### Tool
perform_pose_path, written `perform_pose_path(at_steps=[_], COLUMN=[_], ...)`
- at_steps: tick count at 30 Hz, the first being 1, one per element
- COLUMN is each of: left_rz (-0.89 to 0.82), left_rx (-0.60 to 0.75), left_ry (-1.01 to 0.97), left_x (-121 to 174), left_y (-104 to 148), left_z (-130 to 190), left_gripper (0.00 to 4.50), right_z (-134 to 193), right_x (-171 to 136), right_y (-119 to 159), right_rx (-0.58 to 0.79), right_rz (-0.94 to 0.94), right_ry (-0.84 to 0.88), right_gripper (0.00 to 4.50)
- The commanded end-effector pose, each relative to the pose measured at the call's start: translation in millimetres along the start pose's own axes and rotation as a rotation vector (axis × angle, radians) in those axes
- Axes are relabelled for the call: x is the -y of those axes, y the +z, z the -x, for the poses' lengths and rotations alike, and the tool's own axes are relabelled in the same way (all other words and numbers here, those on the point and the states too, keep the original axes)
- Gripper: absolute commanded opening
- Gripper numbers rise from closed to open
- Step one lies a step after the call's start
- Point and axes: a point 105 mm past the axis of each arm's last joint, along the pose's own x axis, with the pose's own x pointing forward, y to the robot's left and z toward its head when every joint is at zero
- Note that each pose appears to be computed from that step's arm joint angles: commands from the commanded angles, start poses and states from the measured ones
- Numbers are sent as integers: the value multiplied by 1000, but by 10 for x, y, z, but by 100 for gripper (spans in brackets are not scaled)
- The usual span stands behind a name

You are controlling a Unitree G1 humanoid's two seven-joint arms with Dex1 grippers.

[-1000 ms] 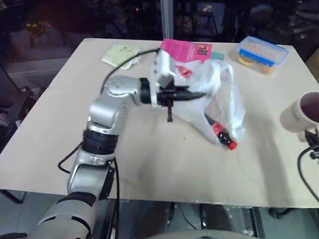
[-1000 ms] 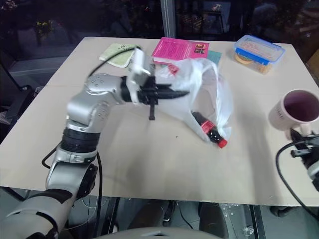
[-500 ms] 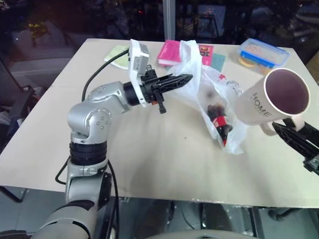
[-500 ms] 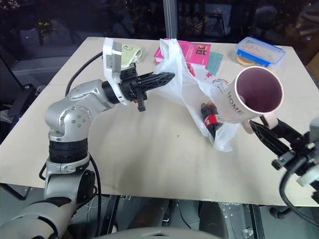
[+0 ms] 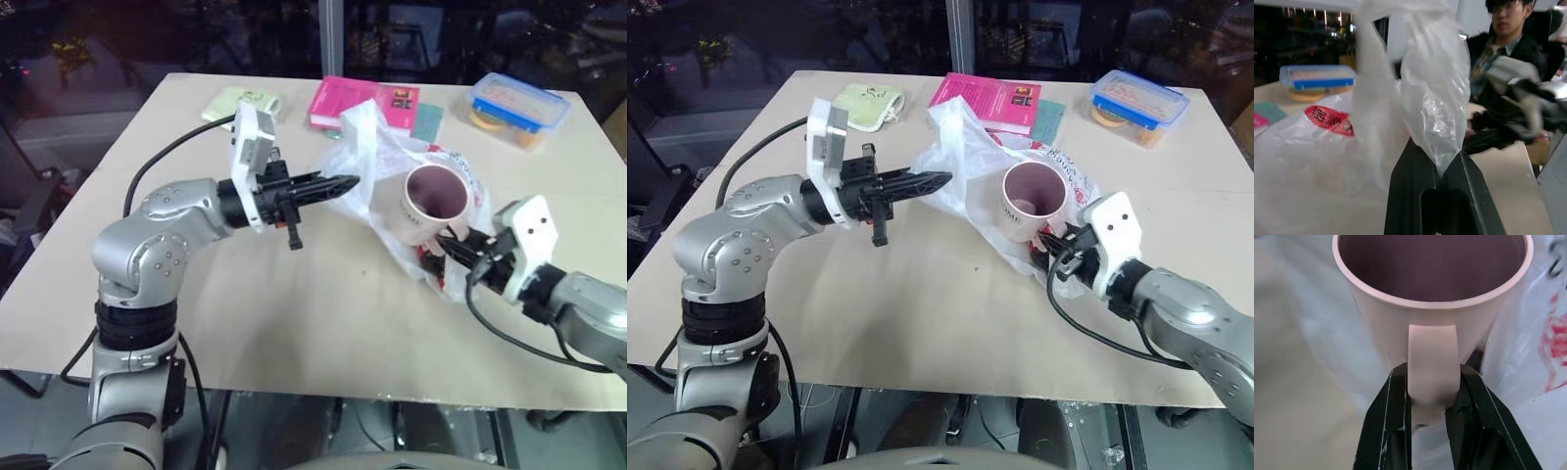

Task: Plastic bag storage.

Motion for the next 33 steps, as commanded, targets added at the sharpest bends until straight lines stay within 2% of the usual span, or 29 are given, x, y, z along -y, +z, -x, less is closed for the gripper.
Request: perform_pose_path(at_steps=[1, 5, 8, 10, 13, 14, 15, 17, 18, 20, 21, 26, 27, 28, 29, 30, 31, 33], left_rz=[-57, -65, -63, -61, -65, -69, -72, -68, -67, -66, -64, 31, 52, 66, 72, 90, 103, 137], left_rx=[-22, -10, -3, 6, 4, -3, -6, -7, -9, -22, -32, -84, -89, -100, -109, -121, -141, -175], left_ry=[-17, -8, 4, 24, 50, 61, 73, 94, 100, 119, 131, 130, 120, 110, 113, 108, 95, 62], left_x=[138, 226, 255, 264, 274, 274, 270, 260, 257, 243, 232, 173, 173, 183, 185, 207, 249, 338], left_y=[-6, -60, -89, -95, -122, -139, -151, -166, -174, -218, -250, -447, -479, -514, -542, -562, -573, -560], left_z=[49, 3, 2, 18, 51, 70, 89, 126, 139, 182, 215, 420, 462, 501, 536, 590, 656, 784], left_gripper=[0, 0, 0, 0, 0, 0, 0, 0, 0, 0, 0, 0, 49, 82, 82, 137, 153, 153], right_z=[-172, -650, -959, -1181, -1347, -1344, -1316, -1248, -1217, -1048, -919, -254, -172, -90, -23, 56, 126, 248], right_x=[134, -137, -322, -451, -473, -478, -474, -413, -357, -269, -236, -211, -225, -226, -236, -234, -230, -251], right_y=[62, 195, 324, 283, 299, 294, 293, 333, 366, 443, 506, 554, 542, 536, 528, 490, 420, 246], right_rx=[1, 27, 65, 41, 42, 38, 39, 53, 63, 82, 99, 90, 88, 91, 99, 98, 80, 19], right_rz=[166, 317, 330, 410, 376, 383, 391, 403, 418, 425, 397, 305, 282, 250, 220, 178, 146, 108], right_ry=[-34, 114, 193, 266, 300, 326, 346, 336, 305, 272, 261, 254, 250, 240, 230, 210, 189, 156], right_gripper=[46, 46, 46, 46, 46, 96, 158, 235, 292, 380, 405, 405, 426, 426, 426, 426, 426, 426])
